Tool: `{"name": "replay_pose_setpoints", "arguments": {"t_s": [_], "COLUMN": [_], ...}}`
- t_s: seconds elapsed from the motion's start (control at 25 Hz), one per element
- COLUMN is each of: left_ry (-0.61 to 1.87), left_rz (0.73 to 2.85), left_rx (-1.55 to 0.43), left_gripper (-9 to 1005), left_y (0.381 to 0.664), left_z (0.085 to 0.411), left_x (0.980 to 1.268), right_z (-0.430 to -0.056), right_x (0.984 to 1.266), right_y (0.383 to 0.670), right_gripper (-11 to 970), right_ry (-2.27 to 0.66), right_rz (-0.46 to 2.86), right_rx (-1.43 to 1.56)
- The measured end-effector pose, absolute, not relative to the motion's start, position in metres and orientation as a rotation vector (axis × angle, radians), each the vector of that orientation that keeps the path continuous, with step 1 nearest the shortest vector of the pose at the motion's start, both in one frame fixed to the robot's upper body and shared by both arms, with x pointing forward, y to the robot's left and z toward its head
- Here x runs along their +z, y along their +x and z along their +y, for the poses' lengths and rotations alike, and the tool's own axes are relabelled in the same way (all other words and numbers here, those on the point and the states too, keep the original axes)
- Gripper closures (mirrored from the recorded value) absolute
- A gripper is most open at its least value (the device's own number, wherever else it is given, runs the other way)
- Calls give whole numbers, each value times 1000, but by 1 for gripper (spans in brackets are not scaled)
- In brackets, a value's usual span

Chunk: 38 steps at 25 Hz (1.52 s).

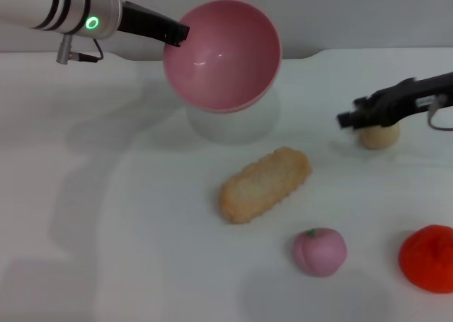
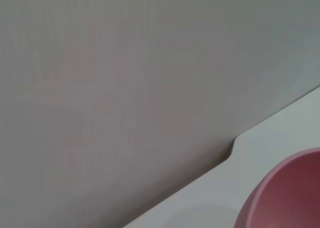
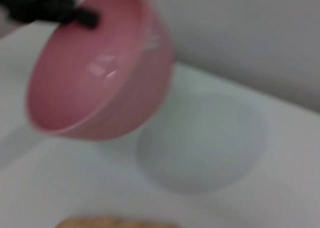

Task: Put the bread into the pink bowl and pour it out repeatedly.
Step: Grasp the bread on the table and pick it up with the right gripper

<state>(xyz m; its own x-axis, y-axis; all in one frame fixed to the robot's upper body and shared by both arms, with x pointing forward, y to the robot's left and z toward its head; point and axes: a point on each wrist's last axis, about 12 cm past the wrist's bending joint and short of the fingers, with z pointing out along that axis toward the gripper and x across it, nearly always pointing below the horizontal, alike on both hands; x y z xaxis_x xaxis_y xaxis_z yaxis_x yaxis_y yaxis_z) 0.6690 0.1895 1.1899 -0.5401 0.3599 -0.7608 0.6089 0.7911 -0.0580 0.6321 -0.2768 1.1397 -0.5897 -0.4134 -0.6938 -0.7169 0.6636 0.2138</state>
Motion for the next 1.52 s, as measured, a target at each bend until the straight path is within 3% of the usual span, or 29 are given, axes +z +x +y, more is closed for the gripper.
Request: {"name": "replay_pose_setpoints", "arguments": {"t_s": [0.4, 0.72, 1.16, 1.52], "left_ry": [745, 729, 717, 731], "left_rz": [2206, 2198, 2181, 2182], "left_rx": [-420, -485, -507, -539], "left_gripper": [953, 953, 953, 953], "left_y": [665, 656, 653, 650], "left_z": [187, 190, 192, 188], "left_x": [1183, 1176, 1179, 1184], "right_z": [-204, -173, -161, -162], "right_x": [1155, 1156, 1126, 1122], "right_y": [635, 639, 632, 634], "right_gripper": [371, 343, 341, 343], "right_ry": [-1333, -1436, -1499, -1520], "right_rz": [2280, 2228, 2166, 2105], "right_rx": [624, 541, 401, 359]}}
